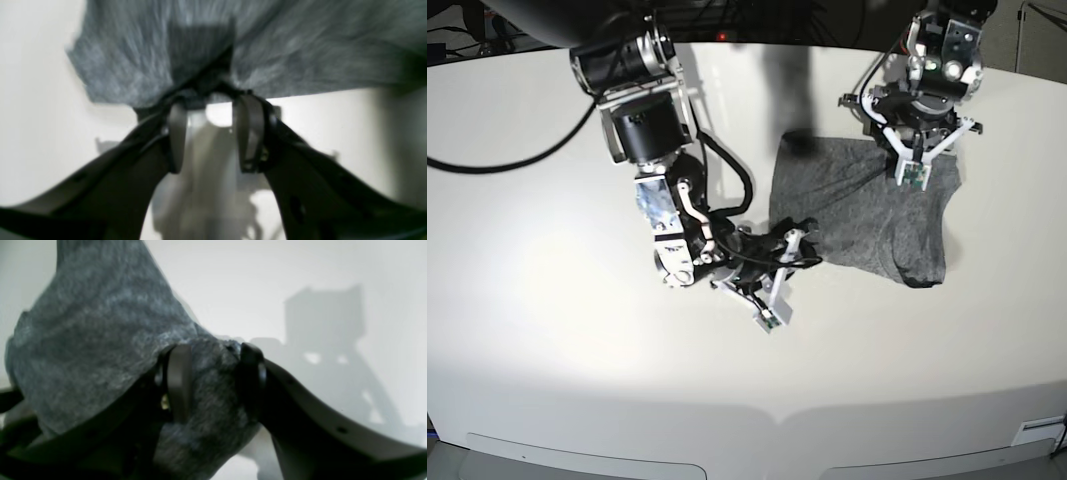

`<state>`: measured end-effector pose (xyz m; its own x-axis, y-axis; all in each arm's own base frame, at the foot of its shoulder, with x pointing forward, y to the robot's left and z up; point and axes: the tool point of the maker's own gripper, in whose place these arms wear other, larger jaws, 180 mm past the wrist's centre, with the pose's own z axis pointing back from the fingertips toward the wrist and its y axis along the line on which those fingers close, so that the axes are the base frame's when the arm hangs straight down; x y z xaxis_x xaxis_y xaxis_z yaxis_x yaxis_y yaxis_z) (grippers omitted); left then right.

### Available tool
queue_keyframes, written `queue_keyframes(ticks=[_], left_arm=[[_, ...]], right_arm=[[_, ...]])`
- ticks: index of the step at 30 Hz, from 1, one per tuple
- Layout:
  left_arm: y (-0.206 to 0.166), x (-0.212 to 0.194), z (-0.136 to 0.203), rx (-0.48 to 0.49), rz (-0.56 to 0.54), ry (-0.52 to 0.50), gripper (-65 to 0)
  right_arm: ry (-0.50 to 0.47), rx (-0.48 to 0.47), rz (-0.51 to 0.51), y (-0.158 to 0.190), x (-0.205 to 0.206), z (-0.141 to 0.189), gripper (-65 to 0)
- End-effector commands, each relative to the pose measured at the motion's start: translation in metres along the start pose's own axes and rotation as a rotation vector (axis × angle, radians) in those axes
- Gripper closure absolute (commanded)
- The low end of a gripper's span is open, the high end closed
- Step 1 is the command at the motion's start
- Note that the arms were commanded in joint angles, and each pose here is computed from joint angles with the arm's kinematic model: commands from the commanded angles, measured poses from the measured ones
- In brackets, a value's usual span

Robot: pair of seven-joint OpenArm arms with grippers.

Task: Fold the T-shirt properly
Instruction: 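Move the right gripper to the shirt's edge and smooth it flat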

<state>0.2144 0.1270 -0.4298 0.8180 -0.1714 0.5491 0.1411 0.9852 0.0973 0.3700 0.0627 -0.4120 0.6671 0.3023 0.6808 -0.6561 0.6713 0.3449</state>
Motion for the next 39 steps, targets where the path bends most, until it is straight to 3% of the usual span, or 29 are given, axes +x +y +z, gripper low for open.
queue_keyframes(ticks=[1, 7, 12, 21, 29, 39], left_arm=[[0.002, 0.014, -0.001, -0.002, 0.006, -0.047, -24.7], [0.009, 0.039, -0.013, 0.008, -0.022, -0.084, -24.7], [0.009, 0.056, -0.014, -0.003, -0.037, -0.117, -24.7], [0.007, 0.058, -0.014, -0.016, -0.056, -0.125, -24.7], [-0.001, 0.062, -0.014, -0.056, -0.087, -0.146, -24.7], [-0.008, 0.077, -0.012, -0.101, -0.087, -0.186, -24.7]], right_arm=[[-0.034, 0.002, 0.015, -0.004, 0.017, 0.007, -24.5], [0.071, 0.029, -0.086, -0.020, -0.029, 0.029, -24.5], [0.085, 0.119, -0.149, 0.001, -0.055, 0.051, -24.5], [0.013, 0.205, -0.091, 0.063, -0.070, 0.083, -24.5], [-0.003, 0.260, -0.122, 0.087, -0.080, 0.087, -24.5], [0.076, 0.357, -0.071, 0.127, -0.097, 0.076, -24.5]])
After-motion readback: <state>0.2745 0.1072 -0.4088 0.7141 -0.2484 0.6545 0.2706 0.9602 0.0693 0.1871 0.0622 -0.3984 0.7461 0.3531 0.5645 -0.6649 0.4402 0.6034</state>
